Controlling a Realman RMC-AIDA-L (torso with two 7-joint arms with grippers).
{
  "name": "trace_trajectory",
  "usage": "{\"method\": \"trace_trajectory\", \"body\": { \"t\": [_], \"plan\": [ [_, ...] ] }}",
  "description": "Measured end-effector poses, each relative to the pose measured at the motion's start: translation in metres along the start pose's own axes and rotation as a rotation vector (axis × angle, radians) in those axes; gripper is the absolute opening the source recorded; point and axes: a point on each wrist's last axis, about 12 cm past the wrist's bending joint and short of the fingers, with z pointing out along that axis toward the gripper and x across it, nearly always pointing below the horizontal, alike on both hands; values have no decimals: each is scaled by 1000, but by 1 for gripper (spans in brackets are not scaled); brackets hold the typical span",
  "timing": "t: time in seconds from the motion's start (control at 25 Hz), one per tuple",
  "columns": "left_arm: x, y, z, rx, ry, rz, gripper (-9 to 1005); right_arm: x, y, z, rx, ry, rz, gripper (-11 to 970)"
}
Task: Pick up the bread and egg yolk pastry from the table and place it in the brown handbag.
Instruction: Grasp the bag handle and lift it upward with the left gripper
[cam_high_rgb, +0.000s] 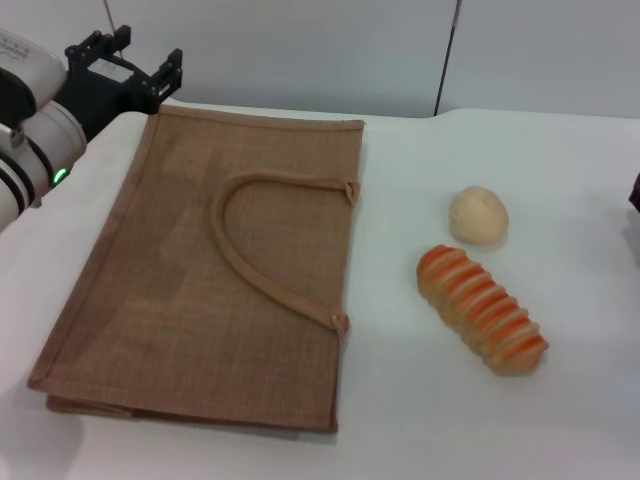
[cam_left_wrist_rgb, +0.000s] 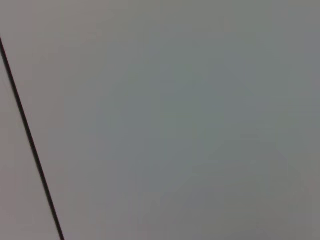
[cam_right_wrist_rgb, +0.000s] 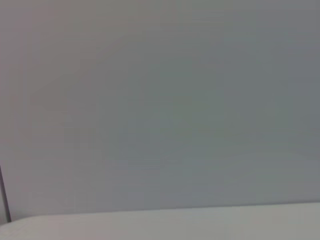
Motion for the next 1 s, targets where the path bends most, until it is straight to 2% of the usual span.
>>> {"method": "trace_trajectory", "body": {
  "t": [0.64,1.0],
  "plan": [
    [3,-7,4,30,20,12,663,-2,0,3,1,11,-9,784],
    [0,-25,13,137,121,-29,646,-3,-3,7,7,32,-24,784]
  ]
}}
